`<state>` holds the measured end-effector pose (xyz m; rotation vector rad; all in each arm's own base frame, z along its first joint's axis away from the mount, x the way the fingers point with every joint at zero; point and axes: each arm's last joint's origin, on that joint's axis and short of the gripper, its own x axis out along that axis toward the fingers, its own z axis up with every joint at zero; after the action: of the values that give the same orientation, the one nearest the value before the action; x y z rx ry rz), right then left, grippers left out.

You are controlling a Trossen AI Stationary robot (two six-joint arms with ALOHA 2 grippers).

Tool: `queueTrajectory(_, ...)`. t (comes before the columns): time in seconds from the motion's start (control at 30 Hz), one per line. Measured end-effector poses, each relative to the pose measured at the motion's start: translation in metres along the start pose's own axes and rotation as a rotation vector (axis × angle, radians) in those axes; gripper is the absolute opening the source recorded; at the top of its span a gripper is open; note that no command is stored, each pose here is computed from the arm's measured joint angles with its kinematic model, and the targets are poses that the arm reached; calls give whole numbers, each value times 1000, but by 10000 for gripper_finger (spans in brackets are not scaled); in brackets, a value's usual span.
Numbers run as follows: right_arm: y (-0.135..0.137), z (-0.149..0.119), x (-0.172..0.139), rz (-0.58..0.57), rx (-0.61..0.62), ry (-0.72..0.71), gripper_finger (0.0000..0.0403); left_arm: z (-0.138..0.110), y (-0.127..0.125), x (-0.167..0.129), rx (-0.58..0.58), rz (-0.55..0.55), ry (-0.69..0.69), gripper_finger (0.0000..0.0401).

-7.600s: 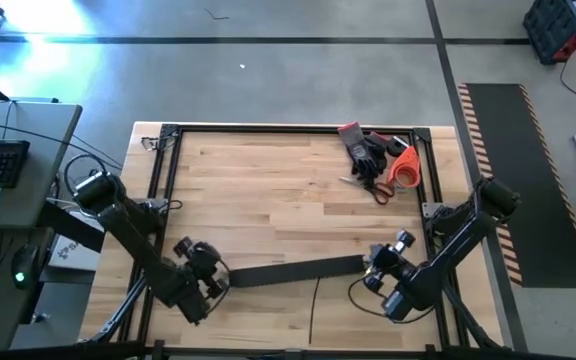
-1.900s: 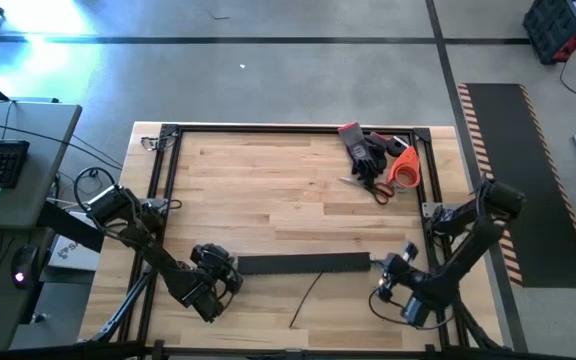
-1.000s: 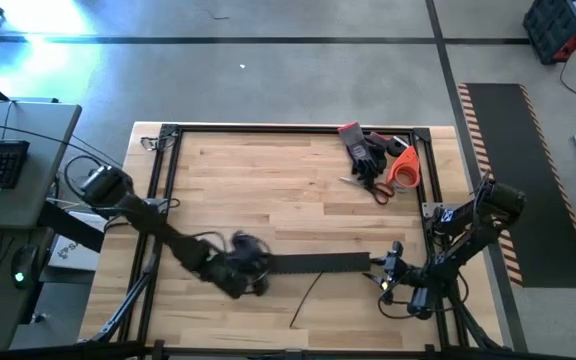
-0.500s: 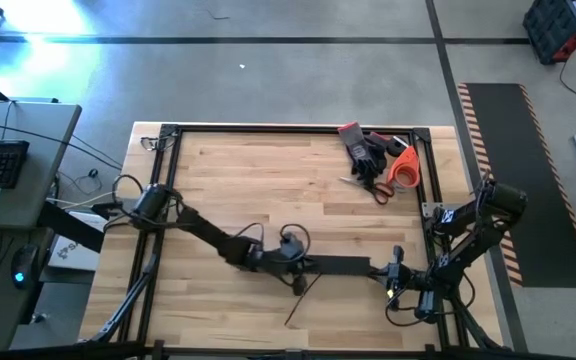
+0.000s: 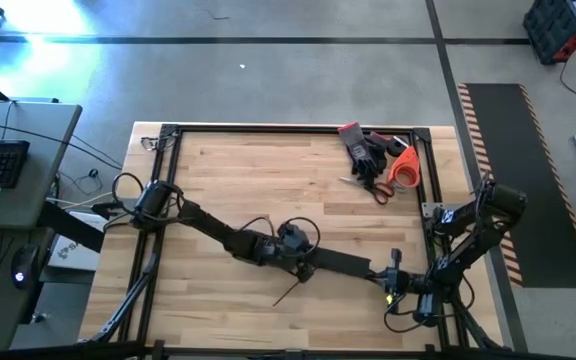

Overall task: Ziptie cables
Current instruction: Close the black cable duct

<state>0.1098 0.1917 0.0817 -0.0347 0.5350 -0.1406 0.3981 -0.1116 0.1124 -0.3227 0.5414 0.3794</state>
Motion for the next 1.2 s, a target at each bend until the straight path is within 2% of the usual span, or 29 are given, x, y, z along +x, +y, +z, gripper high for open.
queueTrajectory(0.3, 15, -5, 13, -15, -93, 48, 0, -4, 6, 0, 5, 93, 9, 0)
queueTrajectory(0.5, 26, -12, 25, -63, -108, 31, 0, -5, 8, 1, 11, 116, 5, 0)
queueTrajectory(0.63, 34, -7, 25, -74, -127, 41, 10, -5, 8, 1, 12, 118, 5, 0)
queueTrajectory(0.8, 40, 4, 15, -103, -199, 120, 66, -5, 8, 1, 17, 114, 8, 0)
queueTrajectory(1.03, 40, 15, 9, -182, -97, 133, 167, -5, 8, 1, 16, 109, 7, 0)
queueTrajectory(1.2, 37, 17, 21, -176, -73, 74, 204, -5, 8, 1, 15, 107, 5, 0)
